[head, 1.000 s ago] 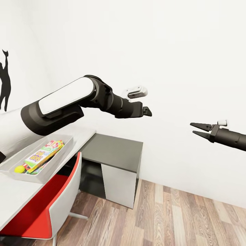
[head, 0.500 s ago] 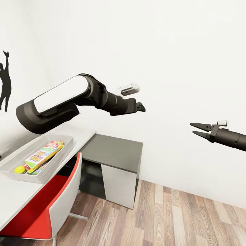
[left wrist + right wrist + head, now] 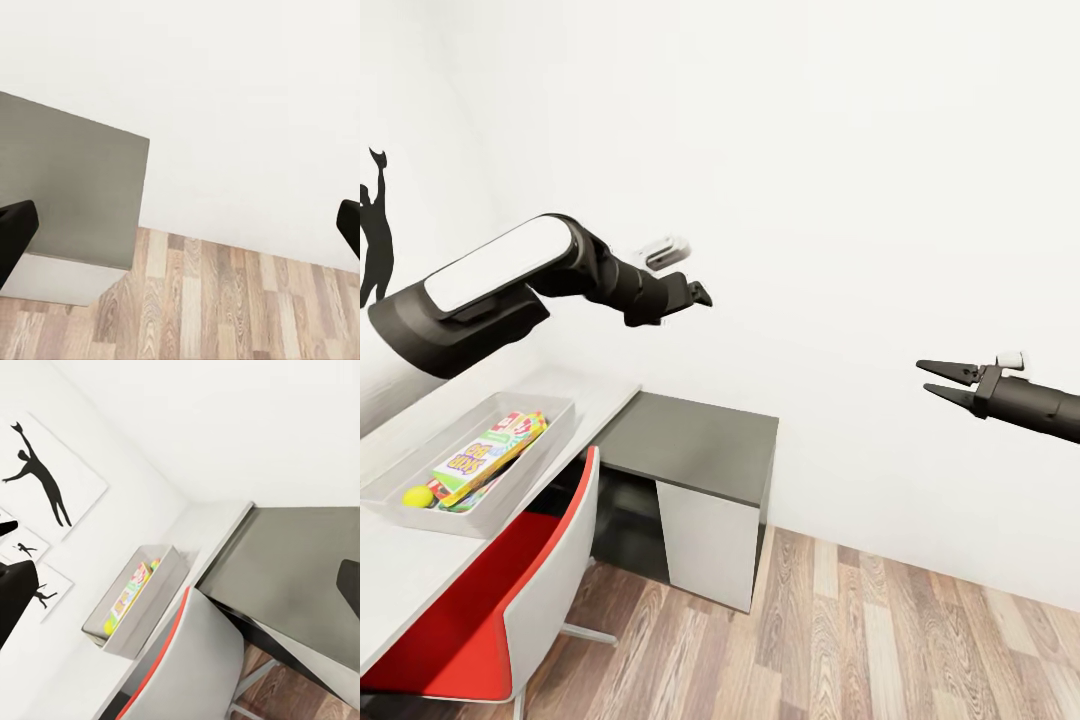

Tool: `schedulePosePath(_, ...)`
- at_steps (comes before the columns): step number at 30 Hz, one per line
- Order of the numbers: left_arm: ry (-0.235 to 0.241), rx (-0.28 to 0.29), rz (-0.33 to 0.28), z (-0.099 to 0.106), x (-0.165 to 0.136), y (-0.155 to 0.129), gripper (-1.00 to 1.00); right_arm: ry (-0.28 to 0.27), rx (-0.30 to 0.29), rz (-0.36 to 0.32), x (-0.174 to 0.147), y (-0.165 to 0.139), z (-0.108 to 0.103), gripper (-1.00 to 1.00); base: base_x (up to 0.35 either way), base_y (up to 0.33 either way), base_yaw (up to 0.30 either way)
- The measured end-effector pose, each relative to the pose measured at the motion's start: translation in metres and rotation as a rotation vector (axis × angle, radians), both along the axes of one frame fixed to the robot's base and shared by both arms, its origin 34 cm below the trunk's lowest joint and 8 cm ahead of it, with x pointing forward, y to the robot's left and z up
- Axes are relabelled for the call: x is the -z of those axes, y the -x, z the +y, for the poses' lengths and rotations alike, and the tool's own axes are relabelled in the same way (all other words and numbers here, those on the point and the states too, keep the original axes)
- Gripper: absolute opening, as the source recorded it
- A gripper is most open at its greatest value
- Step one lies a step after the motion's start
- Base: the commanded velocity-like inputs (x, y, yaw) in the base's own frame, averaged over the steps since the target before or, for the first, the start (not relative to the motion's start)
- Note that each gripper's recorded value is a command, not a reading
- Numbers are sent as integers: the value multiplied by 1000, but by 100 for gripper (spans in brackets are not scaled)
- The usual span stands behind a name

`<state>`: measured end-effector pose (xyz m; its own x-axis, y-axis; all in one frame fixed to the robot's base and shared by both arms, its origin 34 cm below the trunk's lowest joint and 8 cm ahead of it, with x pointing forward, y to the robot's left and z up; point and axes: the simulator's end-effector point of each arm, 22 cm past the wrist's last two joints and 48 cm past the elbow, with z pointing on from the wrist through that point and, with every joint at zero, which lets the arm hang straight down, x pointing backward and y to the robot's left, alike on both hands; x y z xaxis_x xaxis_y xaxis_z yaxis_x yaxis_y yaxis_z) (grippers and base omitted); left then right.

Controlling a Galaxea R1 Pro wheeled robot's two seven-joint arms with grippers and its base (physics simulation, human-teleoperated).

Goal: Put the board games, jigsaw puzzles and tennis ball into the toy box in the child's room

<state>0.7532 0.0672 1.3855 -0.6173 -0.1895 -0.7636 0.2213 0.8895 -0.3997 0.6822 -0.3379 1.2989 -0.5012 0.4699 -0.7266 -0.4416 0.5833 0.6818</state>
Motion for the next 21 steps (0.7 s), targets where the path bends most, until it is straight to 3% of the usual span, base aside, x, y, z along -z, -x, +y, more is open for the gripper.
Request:
schedulePosePath(4, 13, -102, 41, 34, 9, -27, 100, 0, 0, 0, 0, 0, 0, 100, 0, 0, 0)
schedulePosePath(13, 14, -103, 41, 34, 9, -27, 100, 0, 0, 0, 0, 0, 0, 100, 0, 0, 0)
schedulePosePath(15, 21, -179, 74, 60, 18, -45, 100, 0, 0, 1, 0, 0, 0, 100, 0, 0, 0)
schedulePosePath(16, 2, -251, 114, 88, 37, -59, 100, 0, -1, 0, 0, 0, 0, 100, 0, 0, 0)
schedulePosePath(19, -90, -426, 227, 163, 107, -80, 100, 0, 0, 0, 0, 0, 0, 100, 0, 0, 0)
schedulePosePath(21, -151, -492, 280, 199, 149, -82, 100, 0, 0, 0, 0, 0, 0, 100, 0, 0, 0)
